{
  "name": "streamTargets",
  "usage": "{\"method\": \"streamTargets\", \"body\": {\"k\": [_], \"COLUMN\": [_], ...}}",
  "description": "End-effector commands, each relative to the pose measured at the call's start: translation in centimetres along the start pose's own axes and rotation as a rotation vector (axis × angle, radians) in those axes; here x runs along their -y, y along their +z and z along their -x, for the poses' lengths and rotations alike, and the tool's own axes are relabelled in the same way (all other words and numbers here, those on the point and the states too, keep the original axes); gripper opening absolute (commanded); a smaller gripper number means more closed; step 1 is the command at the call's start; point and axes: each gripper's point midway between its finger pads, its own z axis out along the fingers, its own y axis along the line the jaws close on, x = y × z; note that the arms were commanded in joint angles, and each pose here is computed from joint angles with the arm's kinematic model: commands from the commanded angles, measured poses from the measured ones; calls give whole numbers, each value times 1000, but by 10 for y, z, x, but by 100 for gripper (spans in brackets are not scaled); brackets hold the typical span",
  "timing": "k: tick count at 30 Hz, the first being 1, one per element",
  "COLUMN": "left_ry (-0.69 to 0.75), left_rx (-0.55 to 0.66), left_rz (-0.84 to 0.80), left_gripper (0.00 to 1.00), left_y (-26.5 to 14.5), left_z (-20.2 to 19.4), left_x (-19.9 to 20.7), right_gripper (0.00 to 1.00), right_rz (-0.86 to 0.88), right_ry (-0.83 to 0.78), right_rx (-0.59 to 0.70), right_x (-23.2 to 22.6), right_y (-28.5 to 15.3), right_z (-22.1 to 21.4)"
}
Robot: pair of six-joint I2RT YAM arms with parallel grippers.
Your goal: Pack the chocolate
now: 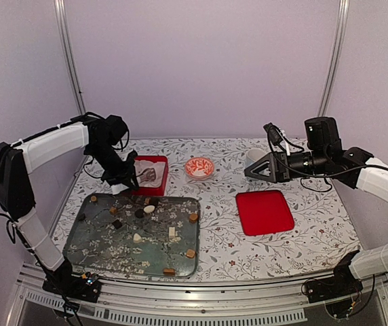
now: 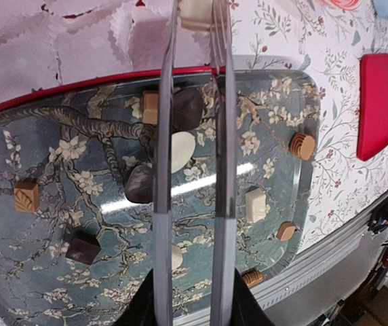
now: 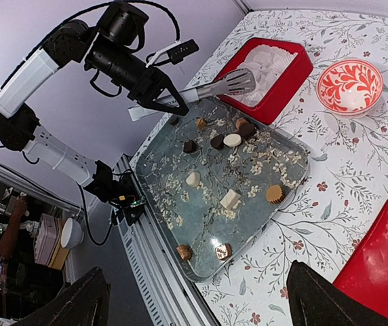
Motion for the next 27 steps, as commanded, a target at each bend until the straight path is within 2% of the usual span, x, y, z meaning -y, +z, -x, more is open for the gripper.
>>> {"method": "streamTargets", "body": {"k": [1,13,27], "left_ry": [16,24,44], "left_rx": [9,-22,-19], "left_rz": [-15,12,-1], "left_gripper": [16,17,26], "left_y": [4,10,9], "left_z": [6,-7,-7], "left_x": [1,-3,5], "right_gripper": [93,93,93], "right_rz": [-2,-2,-2], "right_ry": [-17,-11,-5], "right_rx": [19,14,16], "right_x": [-4,-3,-3], "right_y": [-4,-3,-4], "right_z": [9,7,6]}}
